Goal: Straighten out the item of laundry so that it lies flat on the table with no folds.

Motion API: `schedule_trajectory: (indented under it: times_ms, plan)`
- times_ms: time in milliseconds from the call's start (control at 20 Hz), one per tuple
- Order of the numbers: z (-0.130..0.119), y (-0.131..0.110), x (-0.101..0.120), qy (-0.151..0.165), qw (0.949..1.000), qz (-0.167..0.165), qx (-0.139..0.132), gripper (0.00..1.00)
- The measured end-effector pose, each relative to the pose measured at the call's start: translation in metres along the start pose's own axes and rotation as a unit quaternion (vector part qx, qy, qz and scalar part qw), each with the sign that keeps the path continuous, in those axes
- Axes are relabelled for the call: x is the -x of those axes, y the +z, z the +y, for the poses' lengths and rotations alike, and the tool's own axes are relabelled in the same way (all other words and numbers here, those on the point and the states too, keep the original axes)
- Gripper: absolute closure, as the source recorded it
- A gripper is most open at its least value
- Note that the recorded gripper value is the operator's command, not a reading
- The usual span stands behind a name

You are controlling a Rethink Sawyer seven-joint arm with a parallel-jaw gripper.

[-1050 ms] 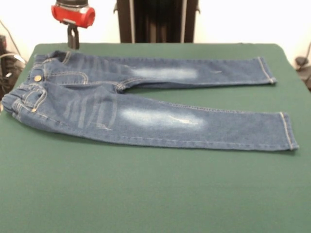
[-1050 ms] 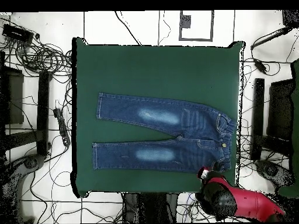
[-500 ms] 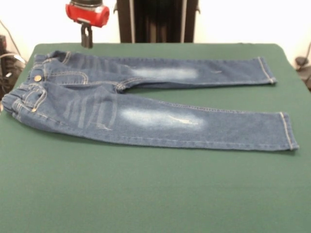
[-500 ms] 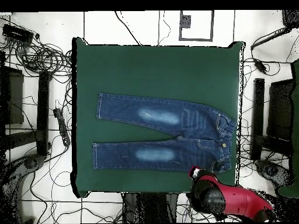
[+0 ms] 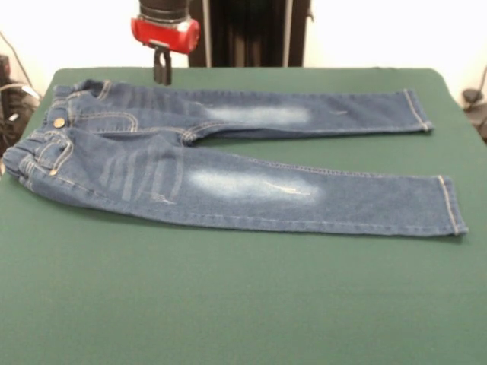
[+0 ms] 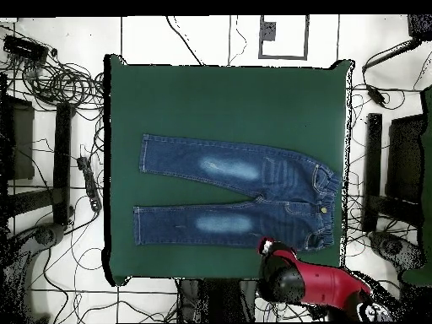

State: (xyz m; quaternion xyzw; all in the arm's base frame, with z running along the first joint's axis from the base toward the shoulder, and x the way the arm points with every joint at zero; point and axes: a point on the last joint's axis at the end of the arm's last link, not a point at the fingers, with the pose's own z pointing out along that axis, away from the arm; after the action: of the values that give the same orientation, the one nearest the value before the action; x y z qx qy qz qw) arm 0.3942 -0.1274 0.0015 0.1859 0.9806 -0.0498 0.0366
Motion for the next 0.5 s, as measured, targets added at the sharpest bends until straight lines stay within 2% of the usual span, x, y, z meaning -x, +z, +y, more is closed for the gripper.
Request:
schedule_trajectory:
  times_ms: [500]
  plan:
    - [0.031, 0.008, -0.014, 0.012, 0.9998, 0.012, 0.005, 1.0]
